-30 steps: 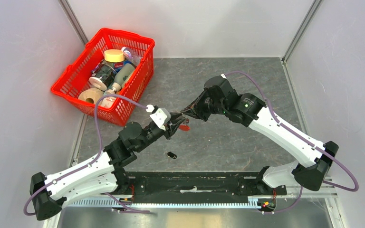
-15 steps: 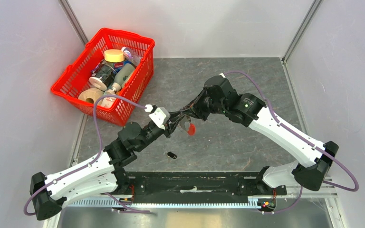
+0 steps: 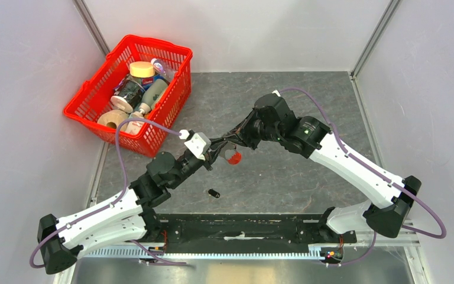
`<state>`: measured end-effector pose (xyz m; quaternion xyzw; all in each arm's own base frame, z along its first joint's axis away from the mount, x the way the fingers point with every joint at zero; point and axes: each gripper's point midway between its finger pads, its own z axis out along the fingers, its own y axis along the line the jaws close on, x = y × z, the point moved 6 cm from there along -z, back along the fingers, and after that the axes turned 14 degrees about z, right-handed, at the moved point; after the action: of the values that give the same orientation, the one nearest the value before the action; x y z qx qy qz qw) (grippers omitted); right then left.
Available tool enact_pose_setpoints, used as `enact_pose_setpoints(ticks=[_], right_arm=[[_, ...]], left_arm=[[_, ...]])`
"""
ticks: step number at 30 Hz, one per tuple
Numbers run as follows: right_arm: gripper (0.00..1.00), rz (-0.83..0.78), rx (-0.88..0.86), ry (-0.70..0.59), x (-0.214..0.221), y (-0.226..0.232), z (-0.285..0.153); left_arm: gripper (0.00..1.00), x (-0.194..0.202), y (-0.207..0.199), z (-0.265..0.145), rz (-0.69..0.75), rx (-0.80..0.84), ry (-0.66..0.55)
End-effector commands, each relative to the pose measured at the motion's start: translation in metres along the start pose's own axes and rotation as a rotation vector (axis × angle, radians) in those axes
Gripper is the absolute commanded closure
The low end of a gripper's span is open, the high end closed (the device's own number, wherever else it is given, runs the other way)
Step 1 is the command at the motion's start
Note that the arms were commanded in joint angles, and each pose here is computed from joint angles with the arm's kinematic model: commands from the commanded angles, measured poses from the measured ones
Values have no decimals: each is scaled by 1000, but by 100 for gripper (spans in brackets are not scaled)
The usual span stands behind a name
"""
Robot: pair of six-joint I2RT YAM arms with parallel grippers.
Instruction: Put the keys on the keyring
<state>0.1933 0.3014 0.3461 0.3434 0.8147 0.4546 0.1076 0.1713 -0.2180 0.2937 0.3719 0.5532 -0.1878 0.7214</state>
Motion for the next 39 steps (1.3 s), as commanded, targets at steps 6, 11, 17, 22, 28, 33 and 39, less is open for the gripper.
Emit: enact_pose_setpoints(ticks=[6, 11, 17, 22, 28, 33, 39], right_arm=[[100, -2, -82, 76, 18, 19, -10], [100, -2, -74, 81, 20, 15, -9], [100, -2, -78, 69, 18, 11, -11], [92, -3, -79, 70, 17, 8, -13], [82, -7, -88, 72, 18, 7, -17], [80, -10, -96, 73, 18, 6, -22], [78, -23, -101, 76, 18, 4, -27]], left_arm=[[97, -29, 9, 6, 5, -44, -138], [98, -31, 15, 3, -10, -90, -151], [98, -35, 19, -6, -17, -105, -163], [98, -39, 22, -12, -15, -113, -167], [98, -39, 24, -17, -12, -124, -161], [98, -38, 25, -19, -11, -132, -156], [98, -37, 26, -20, -7, -140, -151]])
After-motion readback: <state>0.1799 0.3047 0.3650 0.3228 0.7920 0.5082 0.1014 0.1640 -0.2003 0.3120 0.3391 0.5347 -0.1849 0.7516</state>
